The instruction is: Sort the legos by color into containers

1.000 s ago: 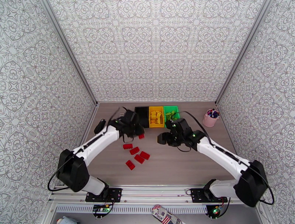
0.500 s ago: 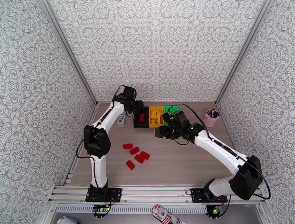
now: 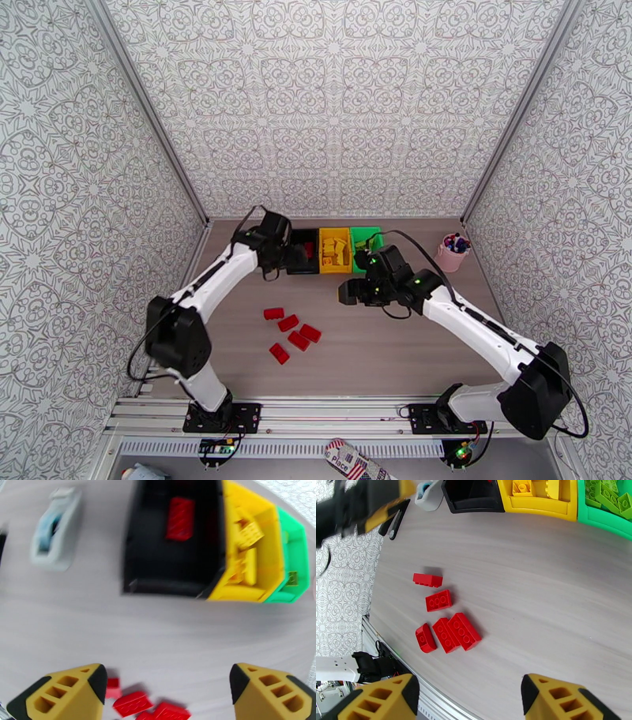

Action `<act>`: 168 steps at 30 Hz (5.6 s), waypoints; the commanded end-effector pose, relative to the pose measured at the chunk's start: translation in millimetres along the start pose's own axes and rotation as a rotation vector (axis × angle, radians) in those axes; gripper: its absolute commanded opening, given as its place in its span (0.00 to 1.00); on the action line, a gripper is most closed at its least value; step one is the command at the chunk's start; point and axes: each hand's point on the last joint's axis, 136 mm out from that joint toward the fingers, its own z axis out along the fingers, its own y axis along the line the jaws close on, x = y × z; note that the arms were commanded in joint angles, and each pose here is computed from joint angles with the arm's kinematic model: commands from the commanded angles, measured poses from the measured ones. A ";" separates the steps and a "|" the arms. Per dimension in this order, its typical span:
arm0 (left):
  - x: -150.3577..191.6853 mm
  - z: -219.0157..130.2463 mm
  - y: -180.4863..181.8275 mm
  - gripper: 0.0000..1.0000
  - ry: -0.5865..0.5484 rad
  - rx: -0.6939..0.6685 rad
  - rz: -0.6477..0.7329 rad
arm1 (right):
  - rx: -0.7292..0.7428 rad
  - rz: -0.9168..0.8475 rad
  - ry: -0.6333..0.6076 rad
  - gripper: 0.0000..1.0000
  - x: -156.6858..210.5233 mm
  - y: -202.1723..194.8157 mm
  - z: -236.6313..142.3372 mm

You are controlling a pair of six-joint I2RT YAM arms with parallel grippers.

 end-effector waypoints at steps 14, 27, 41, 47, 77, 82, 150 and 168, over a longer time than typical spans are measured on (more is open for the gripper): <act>94.4 48.6 77.5 0.98 0.138 -0.199 -0.074 | -0.033 -0.034 0.065 0.74 16.6 10.0 22.5; 106.6 83.7 90.2 0.96 0.217 -0.228 -0.058 | -0.025 -0.029 0.071 0.74 19.2 8.9 24.3; 118.6 89.7 90.5 0.72 0.263 -0.235 -0.020 | -0.034 -0.020 0.070 0.71 15.8 11.7 27.5; 116.0 78.4 80.4 0.59 0.251 -0.196 -0.015 | -0.036 -0.022 0.068 0.70 12.3 14.0 28.6; -81.7 57.9 -35.4 0.85 -0.037 0.082 -0.047 | 0.053 -0.071 0.016 0.69 -24.2 17.1 13.7; -53.0 45.0 -32.5 0.88 -0.036 0.046 -0.003 | 0.063 -0.072 0.023 0.70 -15.5 9.7 12.7; 161.5 89.2 26.5 0.80 0.242 -0.192 -0.050 | 0.034 -0.056 0.033 0.75 16.3 -5.5 12.3; 147.2 87.3 14.3 0.62 0.233 -0.167 -0.023 | 0.026 -0.051 0.048 0.73 18.5 -6.1 18.3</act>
